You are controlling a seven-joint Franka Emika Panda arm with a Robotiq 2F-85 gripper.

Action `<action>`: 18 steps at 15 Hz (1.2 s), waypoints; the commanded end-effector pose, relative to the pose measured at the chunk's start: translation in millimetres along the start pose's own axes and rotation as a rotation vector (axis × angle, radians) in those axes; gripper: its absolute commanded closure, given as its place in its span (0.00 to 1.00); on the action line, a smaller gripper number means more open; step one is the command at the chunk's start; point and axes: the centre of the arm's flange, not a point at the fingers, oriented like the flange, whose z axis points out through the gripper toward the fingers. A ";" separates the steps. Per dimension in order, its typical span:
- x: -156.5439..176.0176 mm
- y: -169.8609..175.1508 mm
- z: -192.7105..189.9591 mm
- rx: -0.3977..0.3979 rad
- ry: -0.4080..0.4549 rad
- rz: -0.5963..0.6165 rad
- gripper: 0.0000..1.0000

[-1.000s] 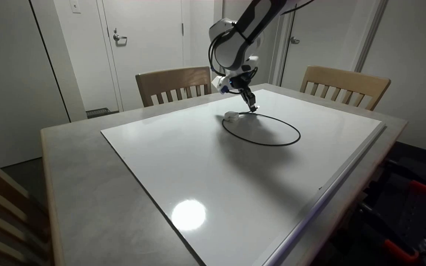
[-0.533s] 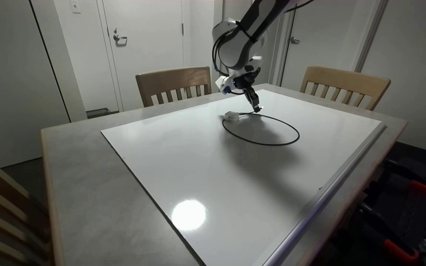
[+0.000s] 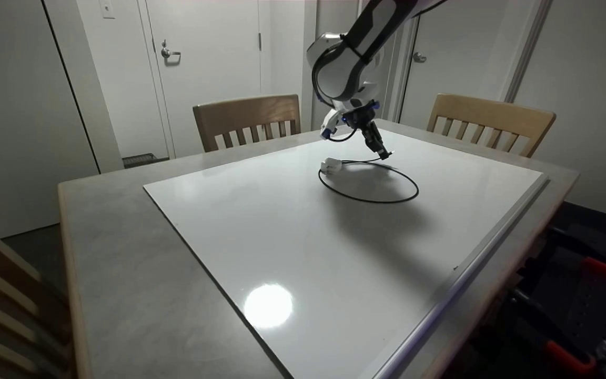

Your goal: Coil the phone charger

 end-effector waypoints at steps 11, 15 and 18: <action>38.4 -21.9 32.2 -0.127 0.122 0.288 0.98; 19.1 -9.2 21.2 -0.136 0.101 0.259 0.98; 5.7 2.8 4.8 -0.190 0.086 0.250 0.98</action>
